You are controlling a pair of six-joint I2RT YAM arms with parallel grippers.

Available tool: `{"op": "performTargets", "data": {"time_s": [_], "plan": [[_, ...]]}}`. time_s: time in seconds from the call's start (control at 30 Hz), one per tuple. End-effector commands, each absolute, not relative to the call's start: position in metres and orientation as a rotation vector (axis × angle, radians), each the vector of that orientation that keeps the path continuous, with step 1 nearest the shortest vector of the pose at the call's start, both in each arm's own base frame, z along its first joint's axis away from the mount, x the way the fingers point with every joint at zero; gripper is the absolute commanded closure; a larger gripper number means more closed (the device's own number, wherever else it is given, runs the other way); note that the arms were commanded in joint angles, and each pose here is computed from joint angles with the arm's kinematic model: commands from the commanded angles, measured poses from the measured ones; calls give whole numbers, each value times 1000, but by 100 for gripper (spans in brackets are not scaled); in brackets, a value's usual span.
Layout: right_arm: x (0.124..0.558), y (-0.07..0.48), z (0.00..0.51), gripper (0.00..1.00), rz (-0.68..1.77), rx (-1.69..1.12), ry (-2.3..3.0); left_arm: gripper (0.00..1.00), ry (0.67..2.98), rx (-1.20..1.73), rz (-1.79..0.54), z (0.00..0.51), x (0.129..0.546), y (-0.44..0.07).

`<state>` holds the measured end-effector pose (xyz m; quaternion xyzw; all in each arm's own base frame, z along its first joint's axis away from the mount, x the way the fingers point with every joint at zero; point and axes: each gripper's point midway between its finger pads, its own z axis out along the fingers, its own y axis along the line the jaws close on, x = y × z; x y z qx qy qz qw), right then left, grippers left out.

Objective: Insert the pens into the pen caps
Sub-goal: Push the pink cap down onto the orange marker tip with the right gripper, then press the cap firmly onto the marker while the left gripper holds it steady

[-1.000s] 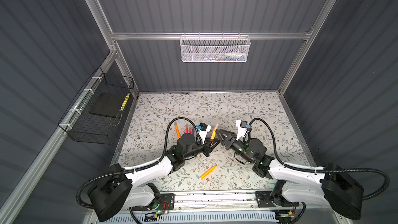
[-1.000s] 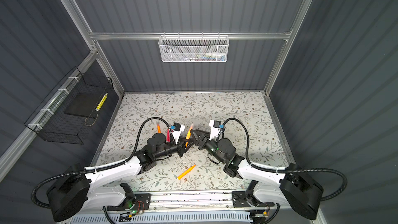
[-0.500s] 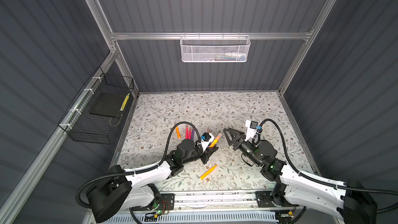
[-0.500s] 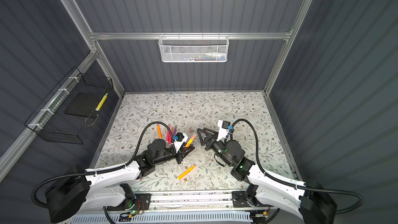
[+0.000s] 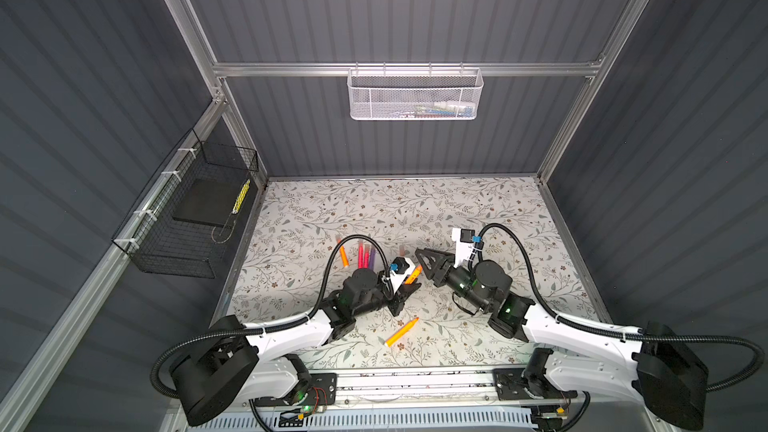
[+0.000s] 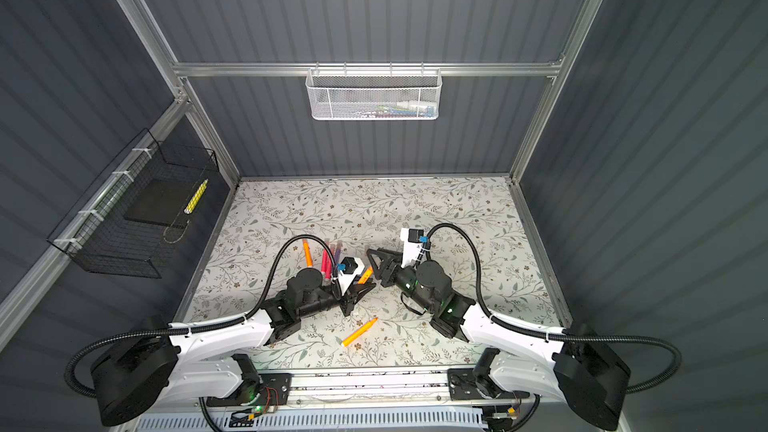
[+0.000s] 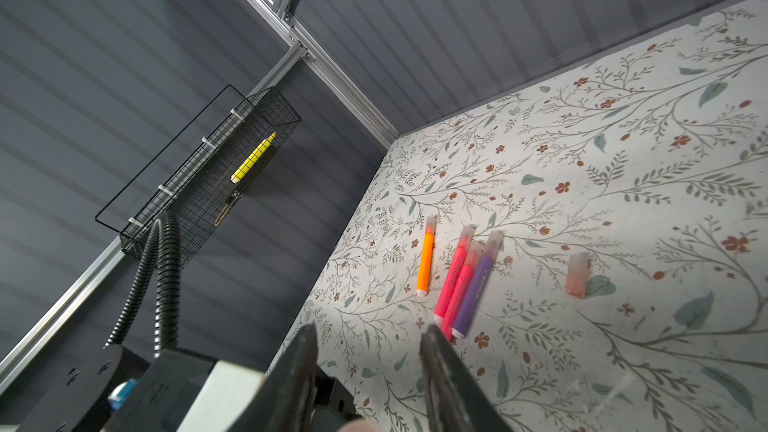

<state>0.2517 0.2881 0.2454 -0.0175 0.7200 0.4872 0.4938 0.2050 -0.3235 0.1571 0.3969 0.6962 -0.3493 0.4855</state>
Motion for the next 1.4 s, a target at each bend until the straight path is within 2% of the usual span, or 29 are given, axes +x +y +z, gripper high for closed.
{"op": "performTargets", "data": {"time_s": [0.0,0.17,0.27,0.43,0.63,0.93,1.37], "plan": [[250,293,260,63,1203,-60,1714,100,1666,954,-833,168,211,-330],[250,299,243,90,1187,-65,1762,100,1661,874,-832,182,219,-327],[246,303,233,100,1189,-68,1784,100,1648,815,-813,196,227,-325],[239,302,222,100,1184,-60,1797,100,1603,735,-797,227,241,-319],[224,314,215,100,1227,-83,1790,100,1521,600,-905,270,274,-295],[212,343,203,100,1256,-168,1828,100,1423,652,-895,323,281,-299],[191,375,196,100,1286,-262,1912,100,1365,637,-615,382,305,-278]]}}
